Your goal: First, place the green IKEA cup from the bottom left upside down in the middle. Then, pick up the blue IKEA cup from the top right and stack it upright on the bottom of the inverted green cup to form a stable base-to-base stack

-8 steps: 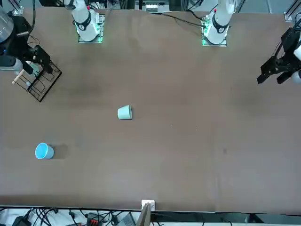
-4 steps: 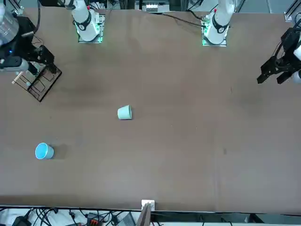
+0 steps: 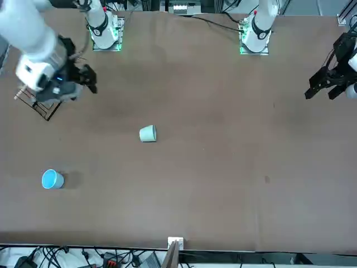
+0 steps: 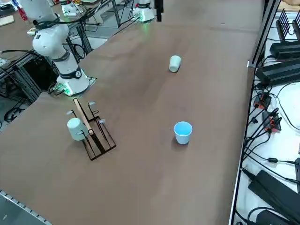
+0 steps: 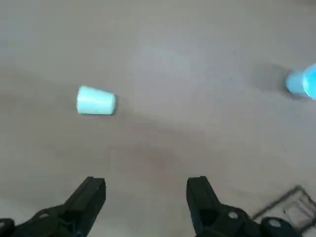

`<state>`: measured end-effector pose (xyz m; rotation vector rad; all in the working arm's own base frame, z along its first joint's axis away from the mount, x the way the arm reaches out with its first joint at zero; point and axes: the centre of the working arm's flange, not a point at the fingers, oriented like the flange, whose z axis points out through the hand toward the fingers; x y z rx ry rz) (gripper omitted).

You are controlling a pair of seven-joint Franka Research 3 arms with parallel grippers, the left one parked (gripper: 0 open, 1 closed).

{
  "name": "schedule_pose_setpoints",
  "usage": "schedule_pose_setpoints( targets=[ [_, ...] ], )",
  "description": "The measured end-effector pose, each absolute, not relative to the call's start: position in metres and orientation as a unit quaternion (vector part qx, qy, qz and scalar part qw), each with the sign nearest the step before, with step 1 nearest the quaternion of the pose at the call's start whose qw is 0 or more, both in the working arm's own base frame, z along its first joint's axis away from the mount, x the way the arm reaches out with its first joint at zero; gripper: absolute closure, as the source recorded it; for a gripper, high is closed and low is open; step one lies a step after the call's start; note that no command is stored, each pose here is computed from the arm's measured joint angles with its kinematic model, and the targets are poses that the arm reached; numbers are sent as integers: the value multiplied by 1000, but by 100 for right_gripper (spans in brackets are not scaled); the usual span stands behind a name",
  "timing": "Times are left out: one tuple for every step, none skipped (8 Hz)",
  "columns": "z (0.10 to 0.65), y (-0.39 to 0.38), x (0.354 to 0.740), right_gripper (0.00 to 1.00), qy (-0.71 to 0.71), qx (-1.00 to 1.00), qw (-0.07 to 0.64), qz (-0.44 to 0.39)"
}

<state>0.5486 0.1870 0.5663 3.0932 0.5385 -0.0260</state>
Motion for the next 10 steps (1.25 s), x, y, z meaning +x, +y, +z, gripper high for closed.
schedule_pose_setpoints(
  targets=[
    [553, 204, 552, 0, 215, 977, 2, -10],
    [540, 214, 555, 0, 263, 965, 3, -15],
    [528, 221, 559, 0, 318, 948, 3, -19],
    [514, 228, 564, 0, 374, 927, 3, -19],
    [499, 234, 570, 0, 423, 906, 3, -19],
    [483, 240, 576, 0, 473, 881, 3, -20],
    [466, 247, 582, 0, 516, 856, 2, -20],
    [449, 255, 586, 0, 550, 835, 2, -21],
    [435, 262, 588, 0, 575, 818, -3, -22],
    [422, 270, 591, 0, 601, 799, -9, -17]
  ],
)
